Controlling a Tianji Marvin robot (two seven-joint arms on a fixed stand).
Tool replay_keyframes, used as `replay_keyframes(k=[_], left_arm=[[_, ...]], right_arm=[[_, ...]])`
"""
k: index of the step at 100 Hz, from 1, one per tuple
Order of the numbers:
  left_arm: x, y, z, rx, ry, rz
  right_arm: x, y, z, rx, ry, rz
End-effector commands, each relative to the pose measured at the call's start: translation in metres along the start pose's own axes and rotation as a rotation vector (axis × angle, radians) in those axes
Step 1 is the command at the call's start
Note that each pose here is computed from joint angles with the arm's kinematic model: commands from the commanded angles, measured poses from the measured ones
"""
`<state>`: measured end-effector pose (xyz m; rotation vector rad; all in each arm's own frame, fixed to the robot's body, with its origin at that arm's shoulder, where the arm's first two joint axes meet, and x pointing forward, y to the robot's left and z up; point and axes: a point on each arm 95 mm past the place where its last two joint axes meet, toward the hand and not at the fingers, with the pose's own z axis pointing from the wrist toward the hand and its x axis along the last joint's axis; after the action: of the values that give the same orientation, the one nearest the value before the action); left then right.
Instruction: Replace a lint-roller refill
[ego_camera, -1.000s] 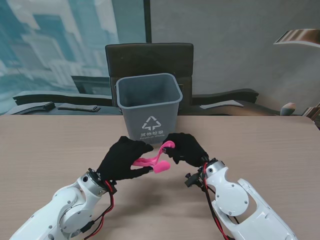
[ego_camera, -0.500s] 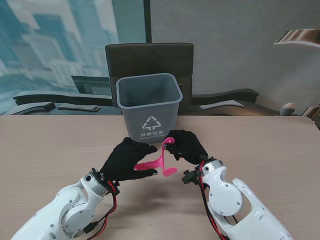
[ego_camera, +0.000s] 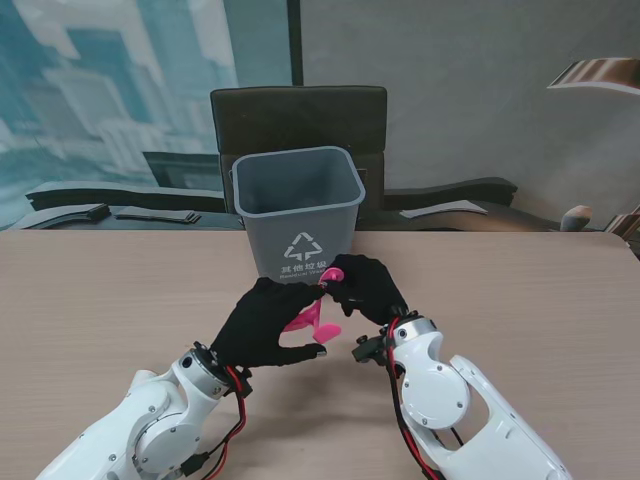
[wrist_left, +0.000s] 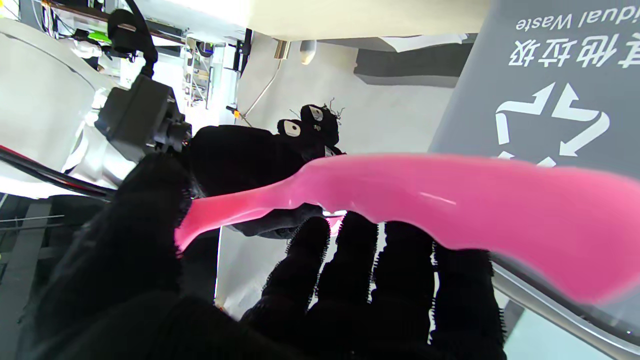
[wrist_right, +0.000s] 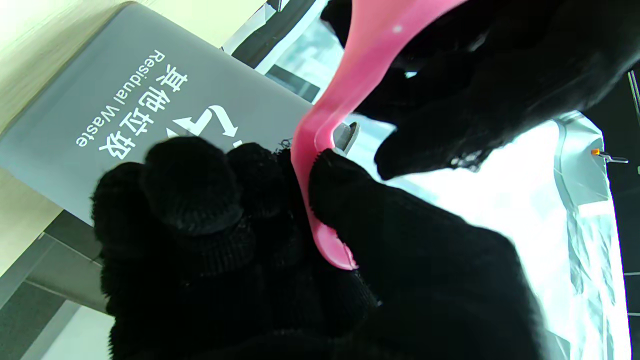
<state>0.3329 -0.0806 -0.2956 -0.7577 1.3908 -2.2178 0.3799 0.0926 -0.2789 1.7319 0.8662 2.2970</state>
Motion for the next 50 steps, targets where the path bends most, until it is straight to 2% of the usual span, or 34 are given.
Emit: replay_keyframes(k=[1,50], left_arm=[[0.004,0.0,0.006,0.004,0.002,0.0],[0.003,-0.003,0.008,0.072,-0.021,0.022]], right_arm=[[0.006,-0.006,0.001,0.009,0.008,0.023],[0.006,-0.016,0.001,0.039,-0.003,0.052]])
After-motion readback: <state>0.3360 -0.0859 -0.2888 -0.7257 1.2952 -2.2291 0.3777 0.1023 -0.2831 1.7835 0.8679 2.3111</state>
